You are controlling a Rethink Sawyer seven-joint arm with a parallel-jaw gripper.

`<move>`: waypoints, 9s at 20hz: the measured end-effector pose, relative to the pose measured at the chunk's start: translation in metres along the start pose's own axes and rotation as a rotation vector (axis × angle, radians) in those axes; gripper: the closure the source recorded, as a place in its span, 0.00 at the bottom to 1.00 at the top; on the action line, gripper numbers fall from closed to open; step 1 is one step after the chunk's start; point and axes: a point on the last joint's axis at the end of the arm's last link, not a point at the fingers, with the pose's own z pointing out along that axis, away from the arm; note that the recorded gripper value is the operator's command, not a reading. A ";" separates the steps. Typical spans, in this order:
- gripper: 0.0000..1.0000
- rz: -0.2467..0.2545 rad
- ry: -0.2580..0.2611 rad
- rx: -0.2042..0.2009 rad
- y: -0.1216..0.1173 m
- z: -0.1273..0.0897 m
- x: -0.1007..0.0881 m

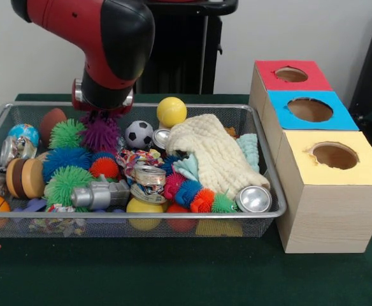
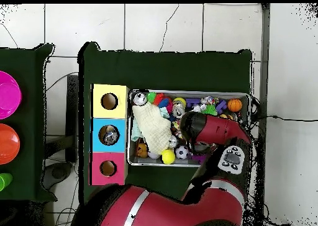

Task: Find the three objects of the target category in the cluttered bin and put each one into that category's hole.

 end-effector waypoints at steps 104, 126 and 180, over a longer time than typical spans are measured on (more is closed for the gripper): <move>0.00 -0.144 -0.258 -0.183 -0.043 -0.031 0.030; 0.00 -0.157 -0.324 -0.187 -0.018 0.040 0.014; 0.00 -0.180 -0.092 0.019 -0.042 0.073 0.005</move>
